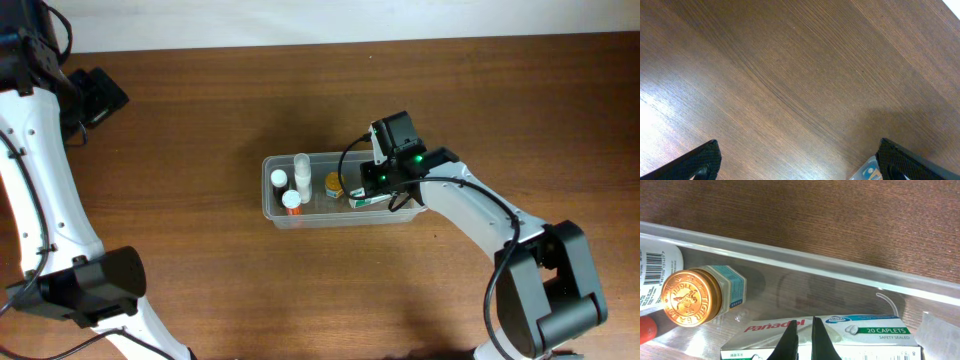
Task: Pack container
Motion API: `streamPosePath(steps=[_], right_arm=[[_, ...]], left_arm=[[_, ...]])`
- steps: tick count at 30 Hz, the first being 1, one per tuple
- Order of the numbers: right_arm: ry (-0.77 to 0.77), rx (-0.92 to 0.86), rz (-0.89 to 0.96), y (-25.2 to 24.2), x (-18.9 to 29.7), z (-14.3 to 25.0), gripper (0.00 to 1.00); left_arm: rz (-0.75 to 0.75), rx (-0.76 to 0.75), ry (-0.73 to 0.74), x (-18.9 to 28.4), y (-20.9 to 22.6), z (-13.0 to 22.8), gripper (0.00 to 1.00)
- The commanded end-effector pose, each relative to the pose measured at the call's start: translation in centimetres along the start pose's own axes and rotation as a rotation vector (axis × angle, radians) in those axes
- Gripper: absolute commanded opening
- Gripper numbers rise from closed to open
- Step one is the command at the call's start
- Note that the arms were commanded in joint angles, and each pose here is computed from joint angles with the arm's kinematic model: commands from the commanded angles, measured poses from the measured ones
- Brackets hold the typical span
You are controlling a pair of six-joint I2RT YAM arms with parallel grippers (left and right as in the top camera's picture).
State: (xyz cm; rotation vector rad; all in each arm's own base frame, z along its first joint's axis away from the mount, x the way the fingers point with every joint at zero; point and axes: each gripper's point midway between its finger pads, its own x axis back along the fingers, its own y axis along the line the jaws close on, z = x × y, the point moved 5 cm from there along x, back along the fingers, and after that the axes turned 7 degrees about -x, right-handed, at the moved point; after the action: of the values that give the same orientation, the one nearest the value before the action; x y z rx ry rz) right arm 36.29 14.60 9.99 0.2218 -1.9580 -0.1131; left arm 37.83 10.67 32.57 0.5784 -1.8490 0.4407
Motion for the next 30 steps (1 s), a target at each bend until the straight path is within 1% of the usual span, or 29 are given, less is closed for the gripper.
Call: streamPosePath(steps=[1, 18, 30], right_arm=[[0.015, -0.011, 0.018, -0.3, -0.7, 0.5, 0.04], [0.089, -0.007, 0.041, -0.7, -0.4, 1.9, 0.04], [0.021, 0.000, 0.016, -0.2, 3.5, 1.1, 0.04]], left_arm=[[0.008, -0.012, -0.017, 0.6, 0.1, -0.1, 1.00], [0.008, -0.012, -0.017, 0.6, 0.1, -0.1, 1.00], [0.008, -0.012, -0.017, 0.6, 0.1, -0.1, 1.00]])
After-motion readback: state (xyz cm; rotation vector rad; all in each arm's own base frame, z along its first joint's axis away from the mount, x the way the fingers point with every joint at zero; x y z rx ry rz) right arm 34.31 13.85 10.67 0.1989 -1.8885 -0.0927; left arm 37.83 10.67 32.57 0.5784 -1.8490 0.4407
